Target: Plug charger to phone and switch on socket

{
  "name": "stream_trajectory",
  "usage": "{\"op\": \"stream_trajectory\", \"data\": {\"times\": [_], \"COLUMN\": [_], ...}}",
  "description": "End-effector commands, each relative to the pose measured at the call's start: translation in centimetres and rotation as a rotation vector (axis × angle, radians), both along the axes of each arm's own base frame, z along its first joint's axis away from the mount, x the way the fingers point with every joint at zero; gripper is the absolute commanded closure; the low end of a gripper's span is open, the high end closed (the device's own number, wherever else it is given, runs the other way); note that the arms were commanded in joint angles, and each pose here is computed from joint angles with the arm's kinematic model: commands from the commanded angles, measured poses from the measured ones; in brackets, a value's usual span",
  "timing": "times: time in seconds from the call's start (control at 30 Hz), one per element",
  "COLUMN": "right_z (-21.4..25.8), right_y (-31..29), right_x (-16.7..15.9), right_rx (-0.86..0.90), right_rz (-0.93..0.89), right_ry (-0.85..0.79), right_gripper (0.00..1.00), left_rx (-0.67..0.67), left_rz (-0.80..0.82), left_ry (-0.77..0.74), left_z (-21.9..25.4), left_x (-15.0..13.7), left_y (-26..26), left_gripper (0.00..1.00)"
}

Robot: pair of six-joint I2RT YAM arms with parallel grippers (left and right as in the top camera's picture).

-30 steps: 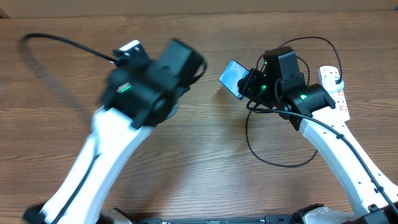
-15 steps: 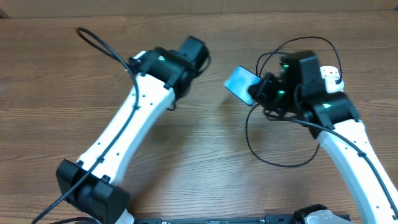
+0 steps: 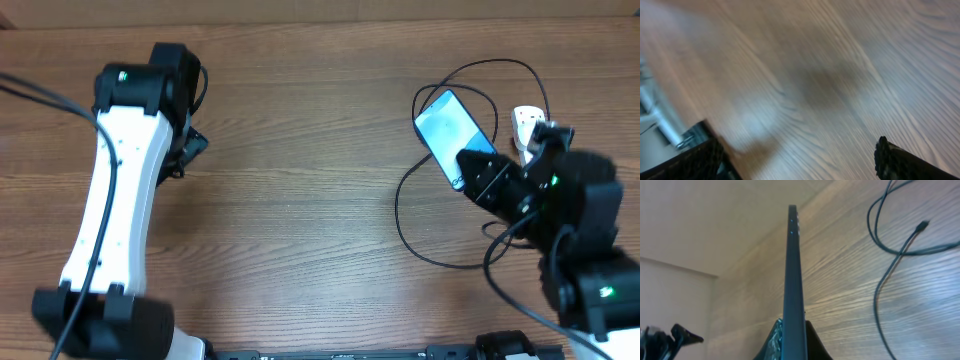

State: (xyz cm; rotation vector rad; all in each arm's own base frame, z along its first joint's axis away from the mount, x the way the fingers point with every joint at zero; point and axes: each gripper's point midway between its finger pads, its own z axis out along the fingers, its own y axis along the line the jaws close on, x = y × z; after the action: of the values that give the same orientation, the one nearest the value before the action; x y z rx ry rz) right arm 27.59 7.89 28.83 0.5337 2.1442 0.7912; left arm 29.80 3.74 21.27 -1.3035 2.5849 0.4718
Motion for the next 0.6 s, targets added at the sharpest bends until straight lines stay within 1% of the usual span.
{"op": "stream_trajectory", "data": {"times": [0.0, 0.07, 0.1, 0.13, 0.17, 0.23, 0.3, 0.33, 0.4, 0.5, 0.57], "right_z": [-4.3, -5.2, -5.3, -5.5, -5.7, -6.6, -7.7, -8.2, -8.6, -8.8, -9.5], "right_y": [1.0, 2.8, 4.0, 4.6, 5.0, 5.5, 5.8, 6.1, 7.2, 9.4, 10.8], "right_x": [0.2, 0.6, 0.9, 1.2, 1.5, 2.4, 3.4, 4.0, 4.8, 5.6, 5.8], "right_rx": [0.140, 0.239, 0.291, 0.326, 0.362, 0.444, 0.501, 0.524, 0.579, 0.675, 0.733], "right_rz": [-0.019, 0.060, 0.121, 0.150, 0.169, 0.167, 0.153, 0.157, 0.192, 0.271, 0.305], "right_ry": [0.062, 0.020, -0.024, -0.048, -0.065, -0.058, -0.015, 0.004, 0.026, 0.052, 0.100], "right_gripper": [0.96, 0.96, 0.96, 0.96, 0.96, 0.96, 0.96, 0.96, 0.96, 0.96, 0.96], "left_rx": [-0.150, -0.277, -0.393, -0.458, -0.556, -0.736, -0.884, -0.938, -1.010, -1.064, -1.083], "left_rz": [-0.117, -0.171, -0.224, -0.258, -0.291, -0.328, -0.362, -0.356, -0.273, -0.100, -0.045], "left_ry": [-0.027, -0.084, -0.144, -0.180, -0.233, -0.327, -0.402, -0.425, -0.443, -0.395, -0.370], "left_z": [-1.0, -2.2, -2.8, -3.0, -3.2, -3.1, -2.7, -2.6, -2.9, -4.2, -4.8], "left_x": [-2.0, -2.3, -2.2, -2.0, -1.8, -1.3, -0.6, -0.2, 0.7, 1.1, 1.4], "left_y": [-2.3, -4.3, -6.2, -7.2, -8.6, -11.1, -13.0, -13.6, -14.3, -14.8, -15.2], "left_gripper": [0.00, 0.00, 0.00, 0.00, 0.00, 0.00, 0.00, 0.00, 0.00, 0.01, 0.00]}}
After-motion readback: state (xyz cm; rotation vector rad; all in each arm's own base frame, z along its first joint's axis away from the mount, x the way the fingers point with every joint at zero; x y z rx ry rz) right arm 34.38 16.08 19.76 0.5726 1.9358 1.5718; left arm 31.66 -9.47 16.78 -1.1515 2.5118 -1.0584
